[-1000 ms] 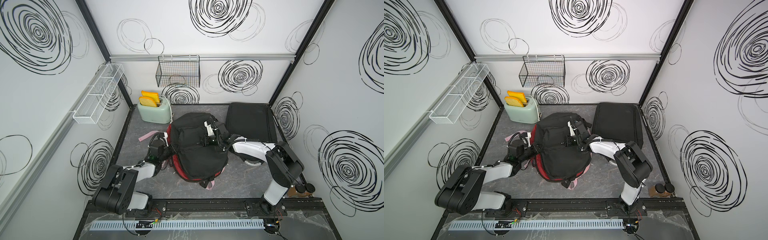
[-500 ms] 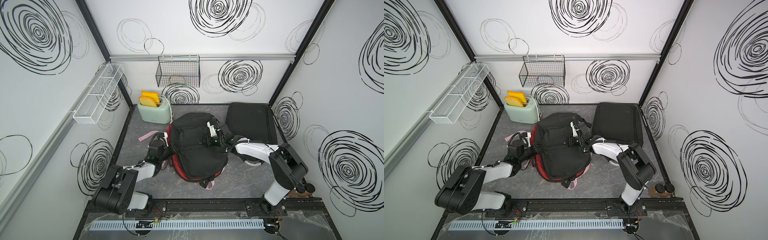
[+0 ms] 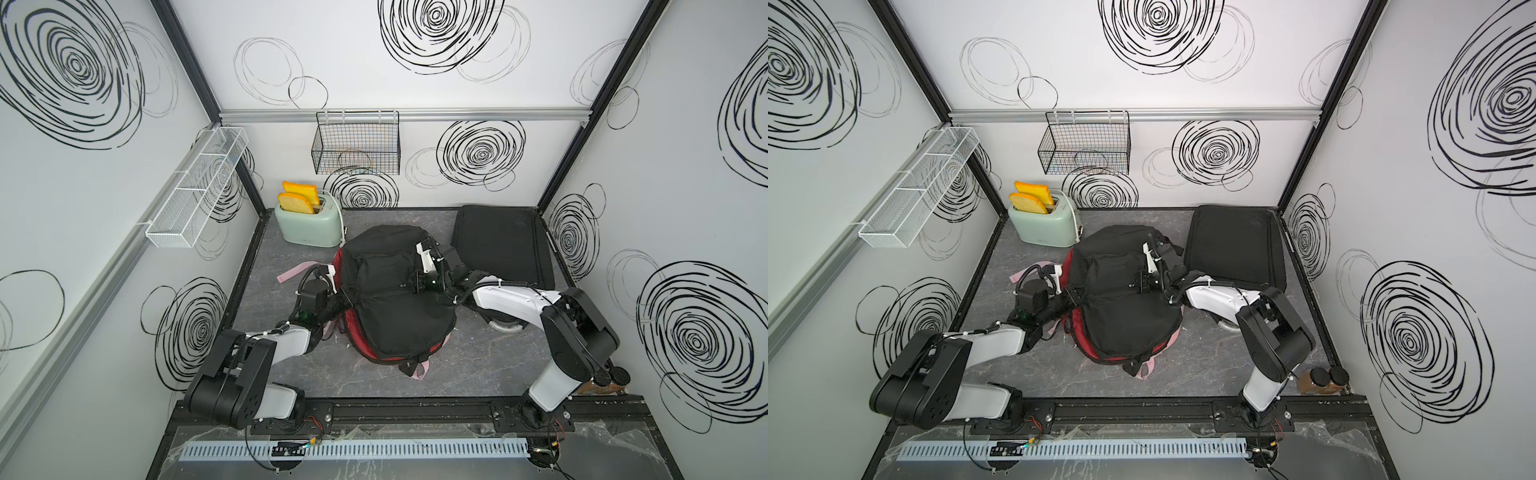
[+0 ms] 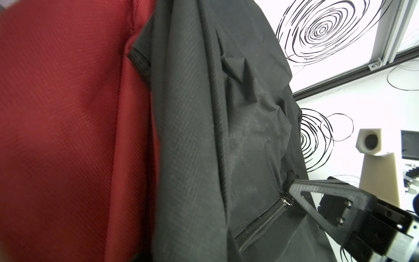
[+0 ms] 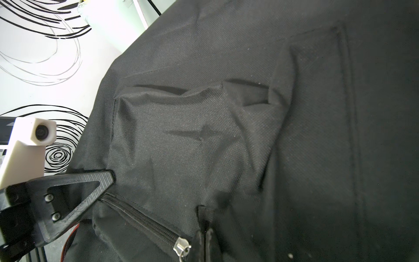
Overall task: Zip up the backpack
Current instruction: Zip the zipper on the backpack.
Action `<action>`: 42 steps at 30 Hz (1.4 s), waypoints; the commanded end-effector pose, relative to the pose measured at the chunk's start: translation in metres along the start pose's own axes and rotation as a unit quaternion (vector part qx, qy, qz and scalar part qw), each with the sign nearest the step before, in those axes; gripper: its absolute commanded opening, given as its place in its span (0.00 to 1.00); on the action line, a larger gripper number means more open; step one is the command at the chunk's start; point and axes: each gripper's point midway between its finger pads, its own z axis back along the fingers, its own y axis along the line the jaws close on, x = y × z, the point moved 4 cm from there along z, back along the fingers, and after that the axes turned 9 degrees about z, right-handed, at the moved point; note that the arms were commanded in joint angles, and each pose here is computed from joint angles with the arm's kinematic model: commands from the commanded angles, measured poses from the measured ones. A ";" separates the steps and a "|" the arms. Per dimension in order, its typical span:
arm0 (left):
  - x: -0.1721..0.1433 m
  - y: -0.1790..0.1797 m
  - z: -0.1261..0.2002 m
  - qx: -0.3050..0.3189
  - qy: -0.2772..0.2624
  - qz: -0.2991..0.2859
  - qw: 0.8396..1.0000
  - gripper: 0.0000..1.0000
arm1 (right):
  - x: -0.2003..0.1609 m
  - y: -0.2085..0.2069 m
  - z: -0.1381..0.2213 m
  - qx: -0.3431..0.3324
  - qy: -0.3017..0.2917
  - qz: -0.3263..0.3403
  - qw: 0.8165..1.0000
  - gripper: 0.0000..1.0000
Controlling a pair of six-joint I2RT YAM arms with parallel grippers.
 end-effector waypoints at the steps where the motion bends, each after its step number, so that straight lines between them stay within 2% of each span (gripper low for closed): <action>1: 0.006 0.022 0.006 0.042 -0.025 0.006 0.999 0.00 | -0.001 -0.010 0.009 -0.020 -0.003 -0.001 1.000 0.00; 42: 0.006 0.022 0.006 0.038 -0.025 0.010 0.999 0.00 | 0.003 -0.033 0.024 -0.038 -0.013 -0.011 0.999 0.00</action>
